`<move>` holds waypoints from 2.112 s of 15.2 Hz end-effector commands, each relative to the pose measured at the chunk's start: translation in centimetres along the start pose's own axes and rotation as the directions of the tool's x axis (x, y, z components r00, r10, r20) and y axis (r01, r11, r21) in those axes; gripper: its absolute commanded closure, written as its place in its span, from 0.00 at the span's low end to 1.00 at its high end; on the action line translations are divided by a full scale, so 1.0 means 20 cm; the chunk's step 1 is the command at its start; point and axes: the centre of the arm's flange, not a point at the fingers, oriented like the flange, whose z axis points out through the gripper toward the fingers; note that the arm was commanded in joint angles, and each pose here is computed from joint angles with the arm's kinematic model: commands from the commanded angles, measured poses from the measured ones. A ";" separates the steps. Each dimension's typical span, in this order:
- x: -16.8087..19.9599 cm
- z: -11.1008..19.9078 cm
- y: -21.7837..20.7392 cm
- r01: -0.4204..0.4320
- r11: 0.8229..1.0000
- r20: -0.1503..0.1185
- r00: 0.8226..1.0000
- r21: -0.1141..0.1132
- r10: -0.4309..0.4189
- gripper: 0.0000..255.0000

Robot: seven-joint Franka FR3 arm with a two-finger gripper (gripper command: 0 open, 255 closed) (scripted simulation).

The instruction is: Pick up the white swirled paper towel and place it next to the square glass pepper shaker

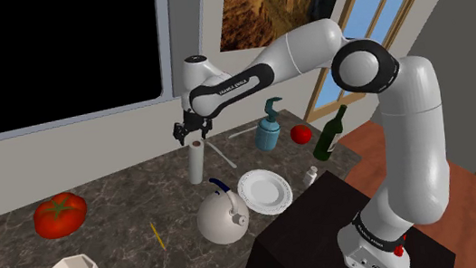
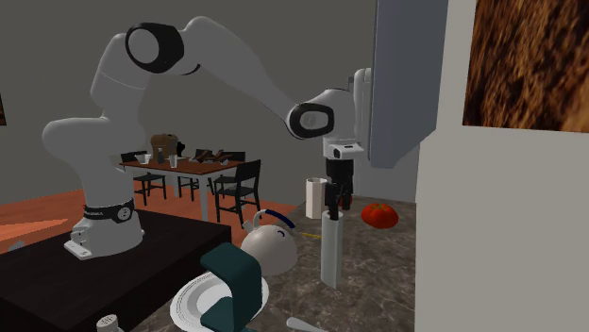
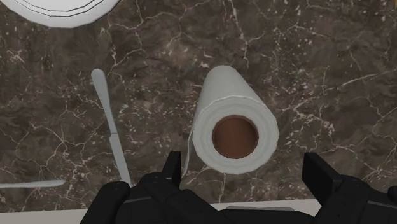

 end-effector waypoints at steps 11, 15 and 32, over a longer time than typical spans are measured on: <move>0.00 0.12 0.04 0.061 0.998 0.027 0.998 -0.010 -0.061 1.00; 0.00 0.06 0.03 0.060 0.998 0.027 0.998 -0.010 -0.060 1.00; -0.23 -0.14 0.11 -0.087 0.996 -0.011 0.996 0.020 0.087 0.00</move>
